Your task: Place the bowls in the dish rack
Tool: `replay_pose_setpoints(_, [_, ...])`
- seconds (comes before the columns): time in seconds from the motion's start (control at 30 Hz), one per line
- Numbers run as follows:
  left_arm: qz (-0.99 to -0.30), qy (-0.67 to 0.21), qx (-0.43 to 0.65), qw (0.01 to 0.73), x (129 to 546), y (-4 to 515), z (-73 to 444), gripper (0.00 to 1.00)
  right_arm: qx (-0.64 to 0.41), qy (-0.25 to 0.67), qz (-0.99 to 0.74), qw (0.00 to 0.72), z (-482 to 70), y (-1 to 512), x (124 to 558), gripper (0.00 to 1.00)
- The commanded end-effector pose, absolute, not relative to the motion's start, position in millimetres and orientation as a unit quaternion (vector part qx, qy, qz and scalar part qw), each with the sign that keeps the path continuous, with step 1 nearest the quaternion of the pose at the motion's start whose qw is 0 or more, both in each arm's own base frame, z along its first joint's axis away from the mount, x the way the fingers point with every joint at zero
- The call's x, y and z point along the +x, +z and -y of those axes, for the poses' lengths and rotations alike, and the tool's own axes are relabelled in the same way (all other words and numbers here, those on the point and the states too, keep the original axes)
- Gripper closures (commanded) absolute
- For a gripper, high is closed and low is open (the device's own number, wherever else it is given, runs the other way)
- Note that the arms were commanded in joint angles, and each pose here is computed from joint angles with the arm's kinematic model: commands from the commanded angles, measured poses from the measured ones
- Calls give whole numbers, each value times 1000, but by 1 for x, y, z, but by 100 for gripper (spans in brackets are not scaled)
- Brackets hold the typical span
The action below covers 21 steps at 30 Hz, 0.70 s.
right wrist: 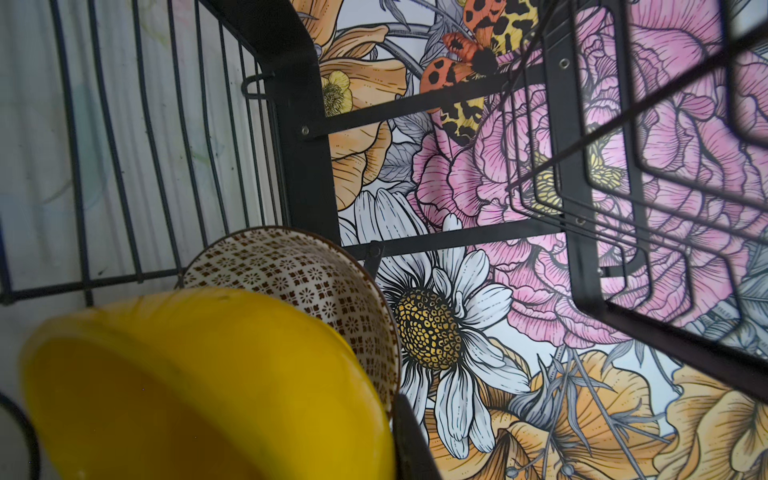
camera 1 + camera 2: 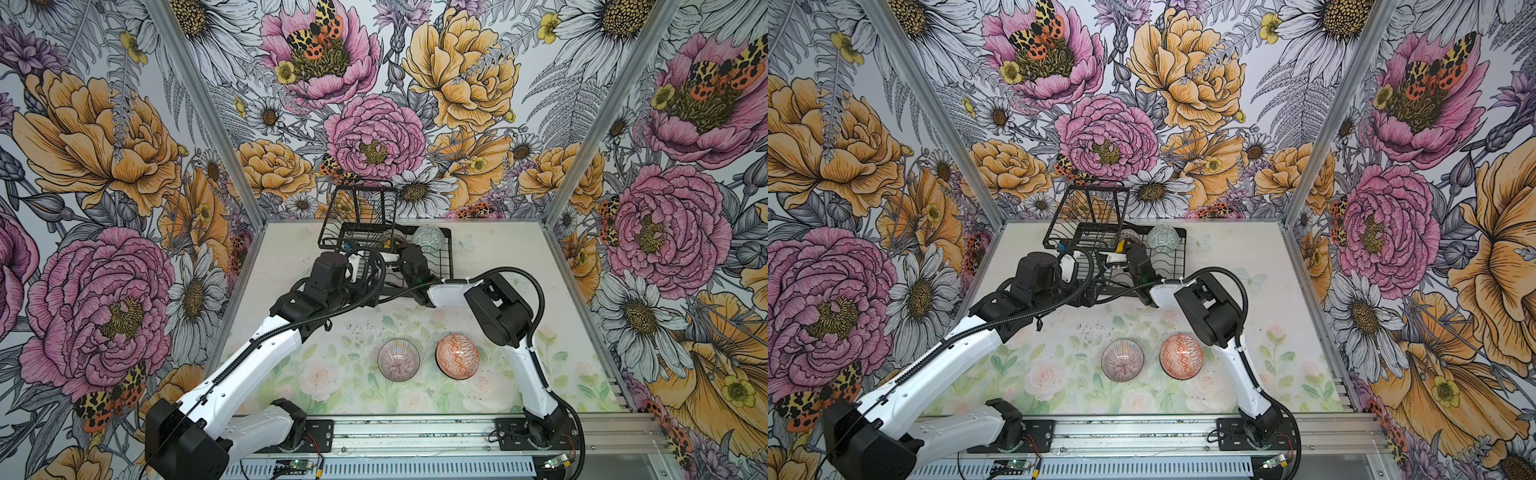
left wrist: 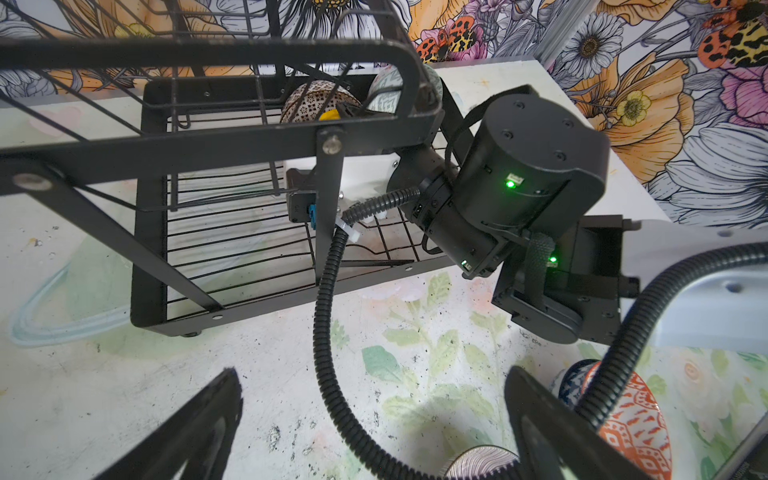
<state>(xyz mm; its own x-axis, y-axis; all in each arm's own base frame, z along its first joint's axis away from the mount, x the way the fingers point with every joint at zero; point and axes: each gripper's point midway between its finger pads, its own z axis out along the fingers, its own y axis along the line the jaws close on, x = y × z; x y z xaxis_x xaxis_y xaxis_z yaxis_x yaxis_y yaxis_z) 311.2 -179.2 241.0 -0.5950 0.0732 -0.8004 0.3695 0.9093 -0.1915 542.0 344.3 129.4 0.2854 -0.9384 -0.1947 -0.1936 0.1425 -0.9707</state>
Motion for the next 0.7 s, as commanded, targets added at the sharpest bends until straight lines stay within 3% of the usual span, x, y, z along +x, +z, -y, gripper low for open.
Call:
replay_pose_setpoints(0.0, [-872,-180,122,438,312,242,178,1,-623,-313,-515,499,-346,61,530,82])
replay_pose_setpoints(0.3, [-873,-180,122,437,311,239,177,1,-623,-313,-516,497,-345,63,530,74])
replay_pose_setpoints(0.53, [-874,-179,120,436,310,238,176,1,-620,-314,-516,501,-345,68,530,74])
replay_pose_setpoints(0.67, [-874,-179,119,436,310,238,176,1,-618,-314,-516,502,-345,72,530,67])
